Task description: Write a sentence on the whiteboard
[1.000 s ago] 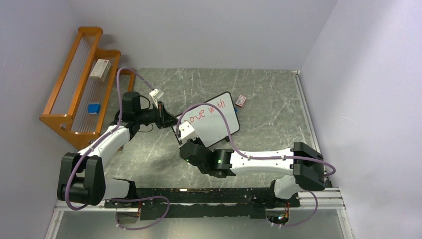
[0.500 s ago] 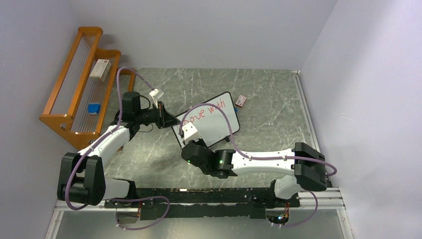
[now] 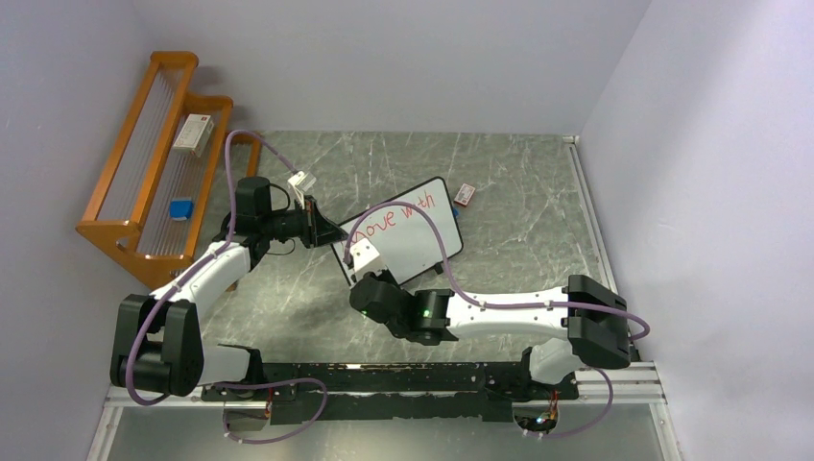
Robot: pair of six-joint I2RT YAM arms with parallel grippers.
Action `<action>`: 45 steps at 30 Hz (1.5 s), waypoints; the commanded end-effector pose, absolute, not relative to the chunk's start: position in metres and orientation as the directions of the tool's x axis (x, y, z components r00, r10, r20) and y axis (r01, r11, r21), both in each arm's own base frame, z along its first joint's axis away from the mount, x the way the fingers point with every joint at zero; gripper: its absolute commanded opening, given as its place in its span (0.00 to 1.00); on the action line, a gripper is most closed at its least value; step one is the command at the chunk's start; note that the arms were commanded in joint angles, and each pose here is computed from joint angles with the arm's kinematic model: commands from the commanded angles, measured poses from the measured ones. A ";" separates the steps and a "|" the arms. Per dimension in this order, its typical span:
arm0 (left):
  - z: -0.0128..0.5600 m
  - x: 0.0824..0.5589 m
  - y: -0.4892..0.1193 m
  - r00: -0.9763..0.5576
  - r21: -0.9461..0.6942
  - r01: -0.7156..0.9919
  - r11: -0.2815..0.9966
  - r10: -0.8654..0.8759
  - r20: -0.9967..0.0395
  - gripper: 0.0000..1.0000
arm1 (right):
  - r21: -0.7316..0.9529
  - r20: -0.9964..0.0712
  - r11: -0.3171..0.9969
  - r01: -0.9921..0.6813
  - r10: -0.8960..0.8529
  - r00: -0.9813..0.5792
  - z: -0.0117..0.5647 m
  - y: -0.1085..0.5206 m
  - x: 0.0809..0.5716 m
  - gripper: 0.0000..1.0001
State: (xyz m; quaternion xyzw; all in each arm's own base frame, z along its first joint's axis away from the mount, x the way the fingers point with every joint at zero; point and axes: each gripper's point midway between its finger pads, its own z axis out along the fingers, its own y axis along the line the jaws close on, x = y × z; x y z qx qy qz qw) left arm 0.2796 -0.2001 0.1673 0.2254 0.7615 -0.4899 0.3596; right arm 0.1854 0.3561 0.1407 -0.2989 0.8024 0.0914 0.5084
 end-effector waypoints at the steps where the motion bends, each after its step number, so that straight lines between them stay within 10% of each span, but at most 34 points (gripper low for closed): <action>1: 0.148 0.278 -0.195 -0.697 -0.616 0.637 0.464 0.004 -0.717 0.05 | -0.147 -0.866 0.793 -0.591 -0.392 -0.311 0.135 0.363 0.180 0.00; 45: 0.147 0.278 -0.195 -0.697 -0.615 0.639 0.462 0.009 -0.717 0.05 | -0.184 -0.891 0.826 -0.532 -0.369 -0.265 0.153 0.354 0.202 0.00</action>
